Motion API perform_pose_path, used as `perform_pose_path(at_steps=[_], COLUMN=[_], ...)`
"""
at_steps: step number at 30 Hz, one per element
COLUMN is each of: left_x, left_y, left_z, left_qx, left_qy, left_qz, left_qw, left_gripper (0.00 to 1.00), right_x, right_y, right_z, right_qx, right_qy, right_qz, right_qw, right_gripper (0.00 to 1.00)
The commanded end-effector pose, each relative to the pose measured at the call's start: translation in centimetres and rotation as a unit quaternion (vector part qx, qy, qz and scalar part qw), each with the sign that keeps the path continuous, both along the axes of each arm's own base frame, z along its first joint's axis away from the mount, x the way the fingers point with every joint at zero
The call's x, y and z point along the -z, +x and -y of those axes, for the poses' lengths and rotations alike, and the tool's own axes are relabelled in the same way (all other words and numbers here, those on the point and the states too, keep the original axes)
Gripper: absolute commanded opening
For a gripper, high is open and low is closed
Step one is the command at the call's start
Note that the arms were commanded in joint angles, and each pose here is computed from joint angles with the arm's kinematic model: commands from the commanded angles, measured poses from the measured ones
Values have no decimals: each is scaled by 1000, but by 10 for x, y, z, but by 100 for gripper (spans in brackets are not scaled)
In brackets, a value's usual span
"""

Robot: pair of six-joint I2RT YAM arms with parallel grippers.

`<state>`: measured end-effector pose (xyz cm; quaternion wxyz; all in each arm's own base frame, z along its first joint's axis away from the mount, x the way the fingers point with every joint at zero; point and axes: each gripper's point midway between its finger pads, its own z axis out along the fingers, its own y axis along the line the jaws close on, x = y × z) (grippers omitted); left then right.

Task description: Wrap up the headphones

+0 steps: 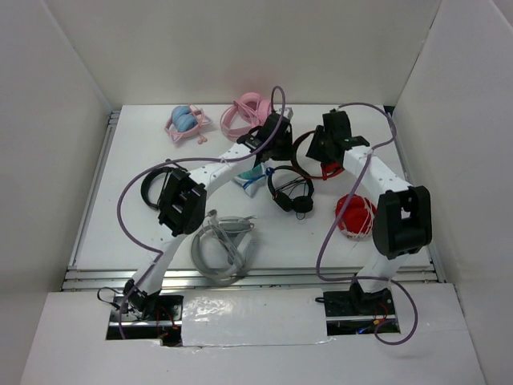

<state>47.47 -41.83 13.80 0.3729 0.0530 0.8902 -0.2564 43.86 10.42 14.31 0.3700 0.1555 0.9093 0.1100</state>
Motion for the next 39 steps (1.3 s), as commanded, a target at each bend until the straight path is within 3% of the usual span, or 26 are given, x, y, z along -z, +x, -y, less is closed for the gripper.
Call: perform_pose_path(at_steps=[1,2,7,20,22,23,24,27,28,30,33,36,39], left_x=[-61,-76,-68,-23,-20,-20,-18,-14,-16,-11,-20,-31,-46], left_y=[17,27,39,61,66,67,67,66,66,65,63,60,58], left_z=[40,40,49,74,73,73,73,73,73,71,70,69,67], left_qx=[77,67,74,55,47,46,45,47,48,47,52,57,58], left_qy=[-125,-114,-115,-90,-96,-98,-101,-95,-93,-90,-89,-93,-96], left_qz=[47,73,94,142,143,144,141,140,142,138,144,151,160], left_qw=[988,988,986,984,984,984,984,984,984,985,984,982,981], left_gripper=[0,0,0,2,8,15,31,44,54,57,86,99,99], right_x=[-2,2,22,65,73,73,74,80,82,82,80,78,71], right_y=[29,34,51,77,80,80,82,85,87,90,95,99,101], right_z=[30,33,46,59,62,63,62,59,58,72,75,78,70], right_qx=[17,20,20,43,47,48,48,48,47,58,58,60,39], right_qy=[-13,-9,19,48,49,53,56,64,66,70,64,63,66], right_qz=[16,12,-16,-61,-69,-70,-70,-77,-78,-79,-77,-76,-69], right_qw=[1000,1000,1000,996,995,995,995,994,994,993,993,993,995], right_gripper=[43,43,43,42,41,41,41,42,42,44,48,48,50])
